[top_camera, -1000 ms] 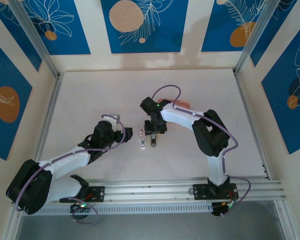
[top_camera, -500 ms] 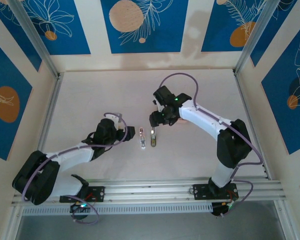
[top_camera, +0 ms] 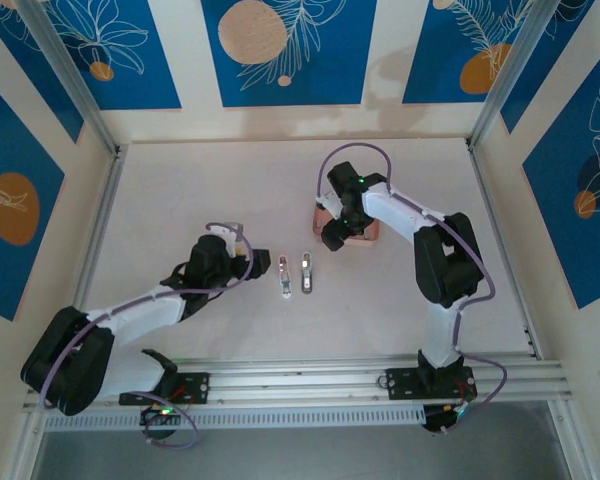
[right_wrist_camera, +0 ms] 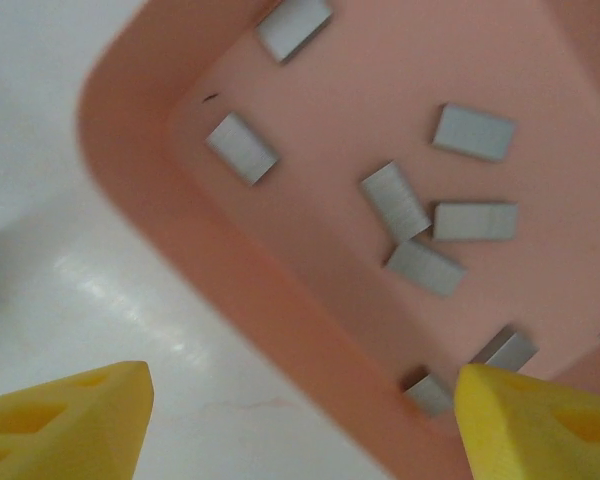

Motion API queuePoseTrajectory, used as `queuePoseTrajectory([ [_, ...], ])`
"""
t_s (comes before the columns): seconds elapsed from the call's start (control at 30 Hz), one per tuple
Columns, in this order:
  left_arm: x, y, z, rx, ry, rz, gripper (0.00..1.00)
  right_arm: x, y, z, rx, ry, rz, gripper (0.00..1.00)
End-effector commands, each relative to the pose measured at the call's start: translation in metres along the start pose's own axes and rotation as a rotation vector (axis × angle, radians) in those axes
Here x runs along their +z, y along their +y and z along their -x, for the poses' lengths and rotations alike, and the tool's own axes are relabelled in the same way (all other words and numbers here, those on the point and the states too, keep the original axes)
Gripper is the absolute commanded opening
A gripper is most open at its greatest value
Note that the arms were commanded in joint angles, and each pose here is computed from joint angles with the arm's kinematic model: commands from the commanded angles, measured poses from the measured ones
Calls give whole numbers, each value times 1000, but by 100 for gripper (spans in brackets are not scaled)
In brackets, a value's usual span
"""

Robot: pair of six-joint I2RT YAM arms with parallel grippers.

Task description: Load the staples into the stapler

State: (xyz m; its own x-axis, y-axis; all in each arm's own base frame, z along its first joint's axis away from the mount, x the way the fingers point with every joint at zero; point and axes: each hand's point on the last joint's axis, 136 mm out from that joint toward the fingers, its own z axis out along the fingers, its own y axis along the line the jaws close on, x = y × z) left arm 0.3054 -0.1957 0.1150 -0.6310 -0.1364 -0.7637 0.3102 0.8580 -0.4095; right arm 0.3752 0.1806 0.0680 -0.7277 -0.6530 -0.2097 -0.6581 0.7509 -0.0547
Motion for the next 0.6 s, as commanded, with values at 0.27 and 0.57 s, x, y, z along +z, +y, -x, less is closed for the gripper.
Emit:
queuePoseTrajectory([
  [0.27, -8, 11, 10, 39, -23, 53, 87, 19, -3, 15, -28, 19, 59, 73],
  [0.57, -5, 13, 15, 50, -40, 69, 87, 22, 2, 7, 54, 45, 112, 58],
])
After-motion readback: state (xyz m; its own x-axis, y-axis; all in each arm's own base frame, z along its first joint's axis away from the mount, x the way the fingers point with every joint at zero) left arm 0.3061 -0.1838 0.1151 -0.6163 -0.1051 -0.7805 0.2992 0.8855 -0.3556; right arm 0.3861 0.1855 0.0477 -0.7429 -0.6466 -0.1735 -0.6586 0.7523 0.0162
